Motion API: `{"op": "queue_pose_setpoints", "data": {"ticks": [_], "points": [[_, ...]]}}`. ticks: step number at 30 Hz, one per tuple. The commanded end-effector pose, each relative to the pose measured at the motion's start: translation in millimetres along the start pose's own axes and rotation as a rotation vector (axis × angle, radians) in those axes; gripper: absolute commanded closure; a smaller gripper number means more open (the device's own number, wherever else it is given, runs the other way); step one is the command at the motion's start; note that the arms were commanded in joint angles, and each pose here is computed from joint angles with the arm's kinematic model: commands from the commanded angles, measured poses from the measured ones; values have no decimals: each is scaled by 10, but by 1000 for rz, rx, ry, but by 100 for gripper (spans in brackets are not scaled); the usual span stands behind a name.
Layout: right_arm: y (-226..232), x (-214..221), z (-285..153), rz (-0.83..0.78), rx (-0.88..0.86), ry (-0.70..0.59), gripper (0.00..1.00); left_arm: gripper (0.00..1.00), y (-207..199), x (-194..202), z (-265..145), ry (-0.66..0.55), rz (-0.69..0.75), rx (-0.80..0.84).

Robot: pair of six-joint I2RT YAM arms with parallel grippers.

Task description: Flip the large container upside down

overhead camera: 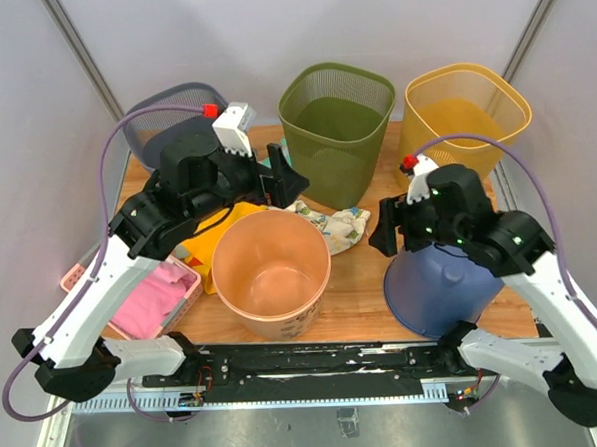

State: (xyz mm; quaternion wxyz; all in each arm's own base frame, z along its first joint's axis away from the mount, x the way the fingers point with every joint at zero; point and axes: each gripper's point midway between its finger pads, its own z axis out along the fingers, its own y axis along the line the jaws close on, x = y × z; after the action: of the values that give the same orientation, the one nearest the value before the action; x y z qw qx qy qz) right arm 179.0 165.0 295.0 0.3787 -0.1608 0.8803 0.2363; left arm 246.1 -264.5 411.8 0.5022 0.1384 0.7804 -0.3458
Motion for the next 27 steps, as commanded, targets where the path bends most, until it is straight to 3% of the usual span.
{"op": "queue_pose_setpoints", "data": {"ticks": [1, 8, 13, 16, 22, 24, 27], "points": [[-409, 237, 169, 23, 255, 93, 26, 1, 228, 86, -162, -8, -8, -108], [-1342, 492, -305, -31, 786, 154, 20, 1, 221, 328, -65, 57, -11, -72], [-1658, 487, -575, 85, 918, 112, 19, 1, 108, 396, -18, 95, -13, -17], [-1579, 374, -527, 99, 853, 70, 20, 1, 24, 477, 14, 107, 10, -24], [-773, -163, -127, 96, 314, -162, 20, 1, -301, 809, 37, 217, 123, -83], [-703, -315, -133, 93, 273, -239, 20, 1, -375, 930, 19, 236, 125, -100], [-846, -398, -190, 102, 359, -283, 20, 1, -387, 1245, 58, 299, 116, -128]]}}
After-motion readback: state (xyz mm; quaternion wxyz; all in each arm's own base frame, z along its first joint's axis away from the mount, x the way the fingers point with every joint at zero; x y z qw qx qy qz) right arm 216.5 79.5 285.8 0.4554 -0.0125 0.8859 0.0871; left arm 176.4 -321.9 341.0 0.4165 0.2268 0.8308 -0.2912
